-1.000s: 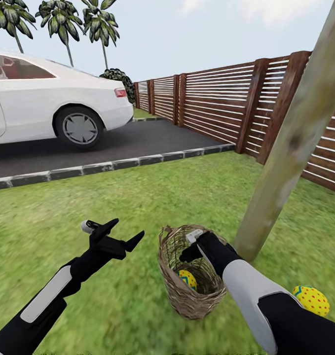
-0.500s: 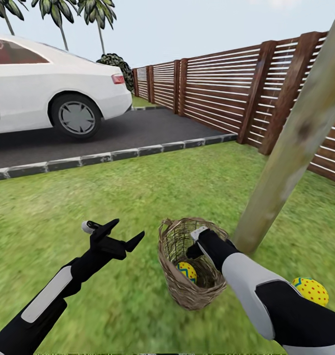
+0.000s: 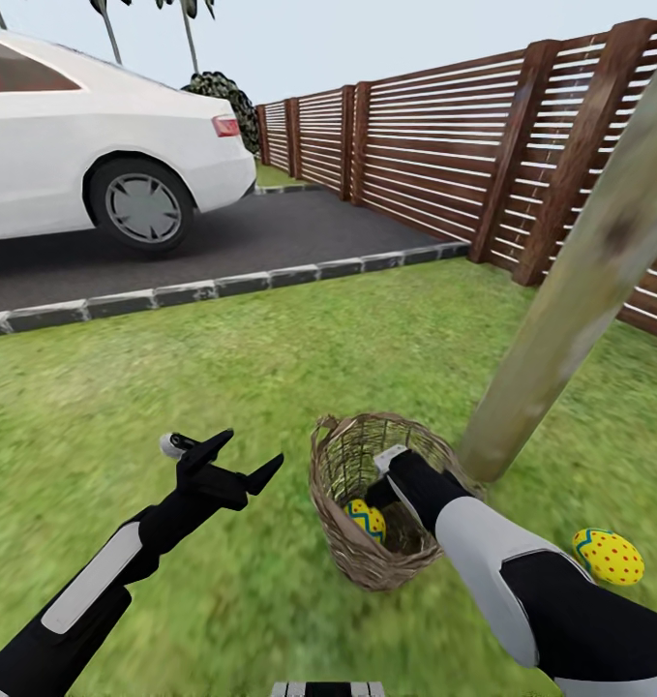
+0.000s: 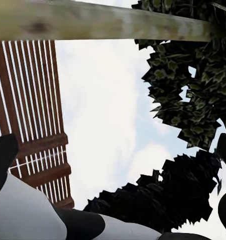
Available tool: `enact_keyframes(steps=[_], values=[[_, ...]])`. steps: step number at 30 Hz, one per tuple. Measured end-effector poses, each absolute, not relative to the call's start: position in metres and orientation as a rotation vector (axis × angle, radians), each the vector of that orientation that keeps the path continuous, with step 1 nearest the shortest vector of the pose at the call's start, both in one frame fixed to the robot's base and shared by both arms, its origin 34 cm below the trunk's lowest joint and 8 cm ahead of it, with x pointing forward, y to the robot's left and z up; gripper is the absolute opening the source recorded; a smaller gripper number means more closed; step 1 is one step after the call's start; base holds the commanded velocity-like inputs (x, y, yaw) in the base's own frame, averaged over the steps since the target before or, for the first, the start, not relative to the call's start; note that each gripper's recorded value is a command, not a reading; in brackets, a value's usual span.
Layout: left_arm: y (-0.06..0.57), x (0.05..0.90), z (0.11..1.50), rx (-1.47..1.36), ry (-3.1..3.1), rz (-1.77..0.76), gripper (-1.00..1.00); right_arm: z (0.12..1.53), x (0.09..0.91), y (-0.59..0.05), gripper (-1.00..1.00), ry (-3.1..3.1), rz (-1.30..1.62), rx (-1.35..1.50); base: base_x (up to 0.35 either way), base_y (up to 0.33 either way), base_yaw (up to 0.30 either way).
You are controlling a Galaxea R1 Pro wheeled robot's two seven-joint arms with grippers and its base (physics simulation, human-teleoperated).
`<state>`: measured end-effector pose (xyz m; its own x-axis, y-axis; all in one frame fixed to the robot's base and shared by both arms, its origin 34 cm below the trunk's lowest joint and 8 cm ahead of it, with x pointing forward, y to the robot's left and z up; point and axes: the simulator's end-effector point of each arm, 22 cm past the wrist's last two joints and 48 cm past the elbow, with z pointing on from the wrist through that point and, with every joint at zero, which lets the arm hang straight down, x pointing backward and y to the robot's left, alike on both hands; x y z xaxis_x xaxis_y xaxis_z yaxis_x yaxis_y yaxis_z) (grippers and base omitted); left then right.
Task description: Take the three Easter eggs out of the wicker basket on the lawn in the garden, then place them on the lawn next to a single tree (choose any tree) so that all three eggs are next to the same tree and none are left in the basket.
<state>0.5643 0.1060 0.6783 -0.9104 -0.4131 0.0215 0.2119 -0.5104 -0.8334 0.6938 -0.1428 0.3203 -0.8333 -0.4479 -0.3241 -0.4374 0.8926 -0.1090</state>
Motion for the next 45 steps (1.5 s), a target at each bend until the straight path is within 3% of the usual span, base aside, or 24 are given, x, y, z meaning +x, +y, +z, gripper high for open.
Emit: enact_keyframes(steps=[25,36,45], values=[[0.108,0.576,0.637,-0.408,1.341,-2.438,1.00,0.273,0.673,-0.132,1.00,2.795,0.062,-0.683,0.000,0.000,0.000],[0.115,0.583,0.614,-0.487,1.378,-2.412,1.00,0.275,0.670,-0.122,1.00,2.796,0.128,-0.694,0.270,0.000,0.000],[0.116,0.584,0.614,-0.489,1.374,-2.412,1.00,0.276,0.661,-0.108,1.00,2.807,0.240,-0.713,0.031,0.000,0.000]])
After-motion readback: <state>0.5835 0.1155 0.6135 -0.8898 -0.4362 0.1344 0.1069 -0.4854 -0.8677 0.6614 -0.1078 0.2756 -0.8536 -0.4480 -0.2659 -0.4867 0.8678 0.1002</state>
